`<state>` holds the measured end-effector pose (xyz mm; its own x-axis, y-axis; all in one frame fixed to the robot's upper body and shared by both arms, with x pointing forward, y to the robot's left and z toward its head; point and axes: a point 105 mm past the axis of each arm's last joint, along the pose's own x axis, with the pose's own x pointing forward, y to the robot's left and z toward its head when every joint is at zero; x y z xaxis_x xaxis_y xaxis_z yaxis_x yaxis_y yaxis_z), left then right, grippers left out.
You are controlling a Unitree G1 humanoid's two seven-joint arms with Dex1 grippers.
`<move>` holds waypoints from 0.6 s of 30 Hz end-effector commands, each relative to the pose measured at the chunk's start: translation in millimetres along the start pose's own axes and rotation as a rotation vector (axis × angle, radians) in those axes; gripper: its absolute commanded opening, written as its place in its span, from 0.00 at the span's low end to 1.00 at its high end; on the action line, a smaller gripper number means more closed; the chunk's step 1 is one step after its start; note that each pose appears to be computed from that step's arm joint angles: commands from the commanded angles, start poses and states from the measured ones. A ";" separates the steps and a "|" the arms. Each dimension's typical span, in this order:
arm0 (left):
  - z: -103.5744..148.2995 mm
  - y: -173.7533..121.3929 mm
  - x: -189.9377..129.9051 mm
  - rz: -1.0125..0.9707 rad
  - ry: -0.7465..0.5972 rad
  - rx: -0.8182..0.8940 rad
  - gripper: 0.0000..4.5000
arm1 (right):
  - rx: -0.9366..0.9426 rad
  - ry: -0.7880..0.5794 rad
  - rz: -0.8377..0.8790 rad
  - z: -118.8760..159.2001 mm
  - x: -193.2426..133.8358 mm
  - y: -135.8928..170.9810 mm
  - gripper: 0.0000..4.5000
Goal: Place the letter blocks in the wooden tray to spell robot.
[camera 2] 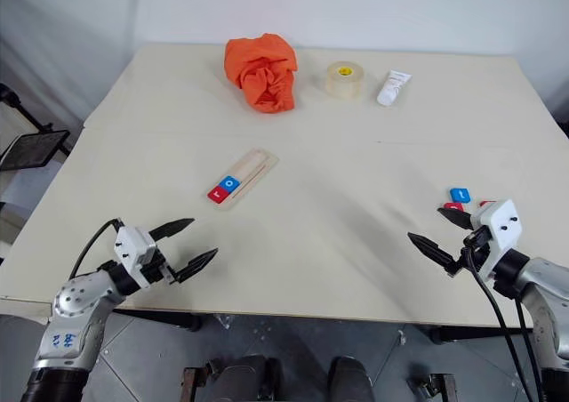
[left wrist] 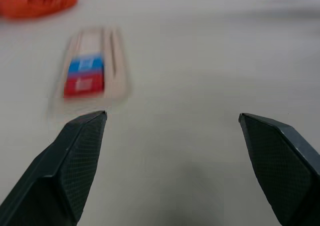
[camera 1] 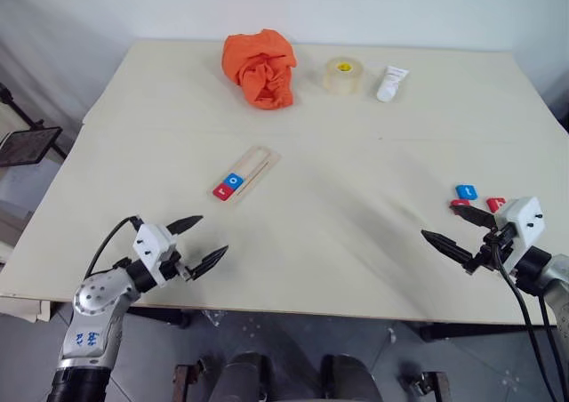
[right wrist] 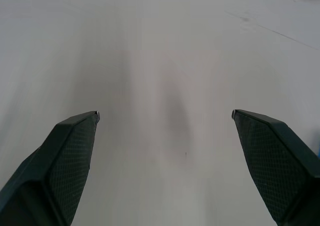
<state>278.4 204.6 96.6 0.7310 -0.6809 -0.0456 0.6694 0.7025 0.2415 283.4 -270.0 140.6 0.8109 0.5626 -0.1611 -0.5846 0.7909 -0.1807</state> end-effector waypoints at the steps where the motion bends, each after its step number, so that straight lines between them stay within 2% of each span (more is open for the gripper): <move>1: 22.3 5.6 -2.6 0.032 -0.040 0.043 1.00 | -0.045 -0.005 0.063 7.1 6.4 3.8 0.99; 5: 29.4 15.8 4.3 0.058 0.043 -0.018 1.00 | -0.066 -0.021 0.094 15.0 15.3 2.4 0.99; 9: 53.6 42.7 23.1 0.154 0.113 0.018 1.00 | -0.080 -0.032 0.123 19.8 21.5 3.8 0.99; 13: 64.0 48.4 38.7 0.146 0.176 0.001 1.00 | -0.089 -0.033 0.133 20.2 23.1 4.8 0.99; 18: 72.0 55.0 78.7 0.085 0.303 -0.024 1.00 | -0.080 -0.025 0.156 16.1 28.4 10.0 0.99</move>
<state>359.2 177.3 175.4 0.7960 -0.5401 -0.2732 0.5991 0.7675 0.2281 301.1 -244.8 142.8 0.7149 0.6727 -0.1906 -0.6992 0.6845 -0.2066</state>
